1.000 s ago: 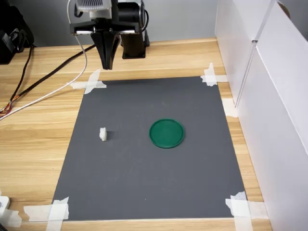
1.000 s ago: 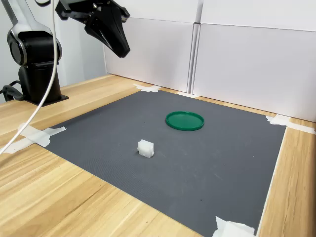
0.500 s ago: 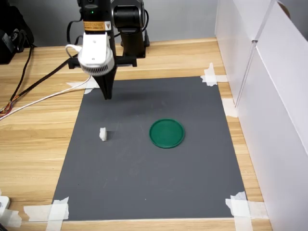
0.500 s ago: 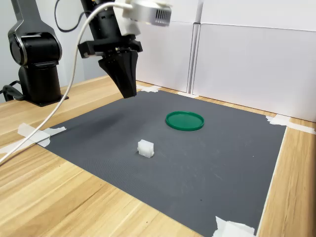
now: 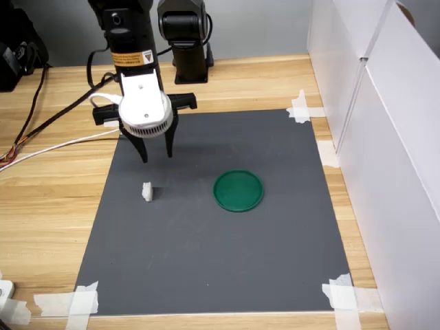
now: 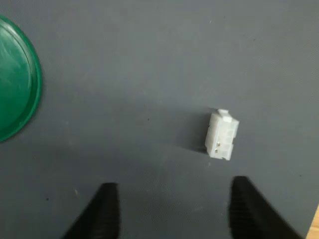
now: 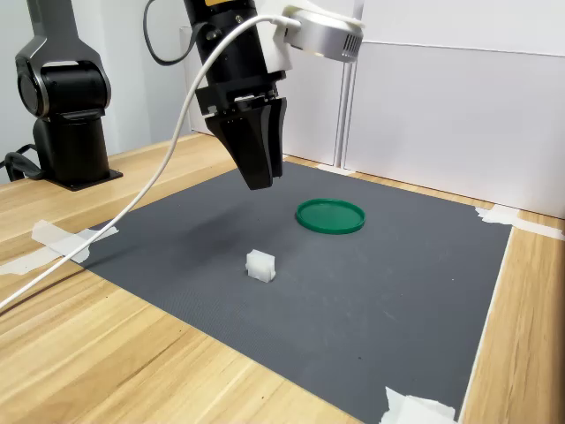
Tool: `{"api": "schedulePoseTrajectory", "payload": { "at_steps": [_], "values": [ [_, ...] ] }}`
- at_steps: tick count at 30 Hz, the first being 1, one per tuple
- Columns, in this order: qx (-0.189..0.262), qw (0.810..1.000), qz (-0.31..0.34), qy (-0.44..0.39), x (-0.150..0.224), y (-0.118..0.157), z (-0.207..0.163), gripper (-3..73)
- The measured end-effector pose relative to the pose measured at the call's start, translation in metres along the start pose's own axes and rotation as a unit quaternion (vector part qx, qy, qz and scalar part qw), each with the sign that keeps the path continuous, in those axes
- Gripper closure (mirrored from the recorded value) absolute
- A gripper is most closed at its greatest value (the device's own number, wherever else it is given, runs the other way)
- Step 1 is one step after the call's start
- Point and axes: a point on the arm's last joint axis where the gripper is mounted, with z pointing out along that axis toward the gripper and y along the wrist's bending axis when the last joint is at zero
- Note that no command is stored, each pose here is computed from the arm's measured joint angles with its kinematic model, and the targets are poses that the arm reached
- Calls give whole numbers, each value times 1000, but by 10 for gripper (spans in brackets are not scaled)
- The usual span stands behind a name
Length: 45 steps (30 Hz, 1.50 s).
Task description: Grasp a white terminal and put it in the green lid.
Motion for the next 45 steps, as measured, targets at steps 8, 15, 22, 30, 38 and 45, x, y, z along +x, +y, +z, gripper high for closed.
{"api": "schedulePoseTrajectory", "payload": {
  "at_steps": [8, 15, 22, 30, 38, 45],
  "values": [
    [16, 1000, -18, 0, -23, -12, -1, -10],
    [3, 998, -32, 47, -24, -16, 10, -12],
    [8, 996, -37, 75, -11, -43, 20, -4],
    [-37, 993, -73, 89, -5, -46, 42, -3],
    [-54, 989, -95, 96, -3, -45, 63, -1],
    [-58, 986, -124, 96, -3, -46, 72, 2]
  ]
}}
